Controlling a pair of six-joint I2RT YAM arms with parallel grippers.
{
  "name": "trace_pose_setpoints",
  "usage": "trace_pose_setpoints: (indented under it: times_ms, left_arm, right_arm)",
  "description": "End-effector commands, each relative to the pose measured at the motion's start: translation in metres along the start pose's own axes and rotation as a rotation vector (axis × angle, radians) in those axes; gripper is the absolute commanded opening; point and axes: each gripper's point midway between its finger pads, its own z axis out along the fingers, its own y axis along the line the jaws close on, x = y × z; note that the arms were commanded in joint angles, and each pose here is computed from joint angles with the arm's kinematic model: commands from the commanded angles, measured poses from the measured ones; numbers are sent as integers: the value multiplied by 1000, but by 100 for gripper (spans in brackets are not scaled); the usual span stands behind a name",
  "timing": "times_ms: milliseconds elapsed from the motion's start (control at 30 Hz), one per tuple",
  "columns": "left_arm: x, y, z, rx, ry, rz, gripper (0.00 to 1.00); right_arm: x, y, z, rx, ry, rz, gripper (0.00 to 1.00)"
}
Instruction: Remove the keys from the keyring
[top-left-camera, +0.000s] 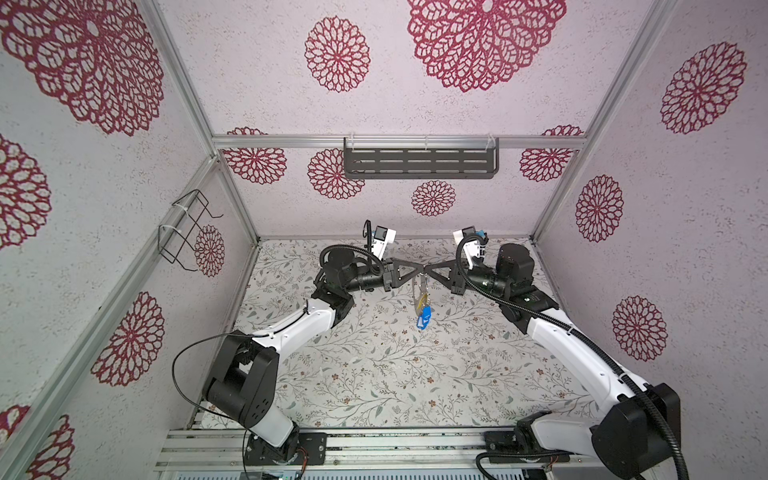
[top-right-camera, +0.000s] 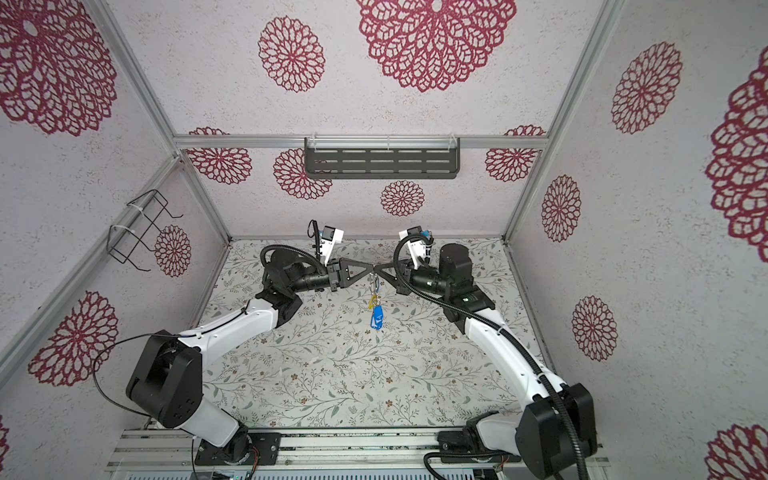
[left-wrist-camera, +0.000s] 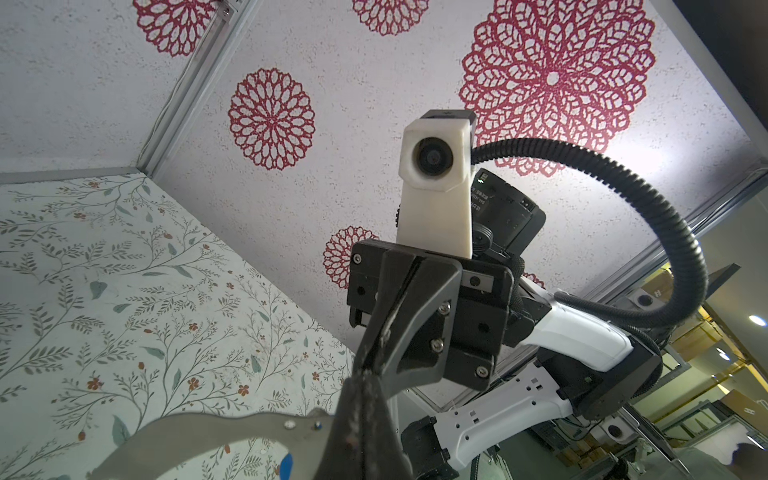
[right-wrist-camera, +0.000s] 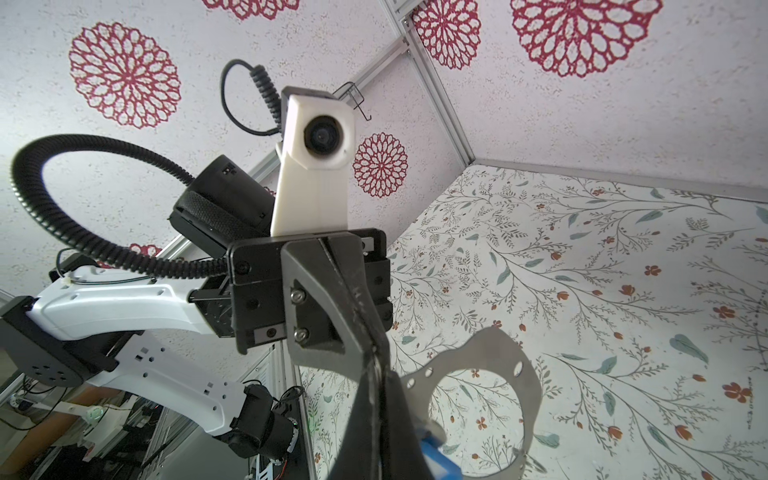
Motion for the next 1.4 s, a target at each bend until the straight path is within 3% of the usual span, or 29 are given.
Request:
trace_pose_setpoints:
  times_ms: [0,33,67,100,167,233,267,433,733,967,1267,1367]
  left_arm:
    - [-13,-4,-1,12,-70,33,0]
    - [-13,-3,-2,6,-78,34,0]
    - [-15,-1,-4,-8,-89,36,6]
    - [-16,1,-6,-26,-102,37,20]
    - [-19,7,-12,-72,-131,35,28]
    - [-23,15,-20,-133,-164,29,44]
    - [-24,19,-25,-167,-186,29,47]
    - [-25,29,-41,-239,-243,14,49]
    - [-20,33,-25,-142,-209,-13,49]
    - [-29,11,-17,-12,-219,-2,47]
    - [-29,9,-18,-15,-222,-2,46]
    - [-31,8,-18,-10,-225,2,45]
  right_arm:
    - [-9,8,-1,-24,-37,-30,0]
    - [-10,7,-1,-18,-42,-31,0]
    - [-10,6,-2,-10,-48,-35,0]
    - [-11,5,-3,2,-57,-41,0]
    - [-13,2,-6,31,-79,-55,0]
    - [-16,0,-9,58,-104,-72,0]
    - [-18,0,-11,69,-118,-80,0]
    - [-29,2,-18,90,-191,-112,0]
    - [-39,14,-22,30,-269,-141,0]
    - [-46,18,-27,-11,-368,-155,0]
    - [-59,28,-39,-150,-587,-158,0]
    - [-62,30,-37,-201,-605,-130,0]
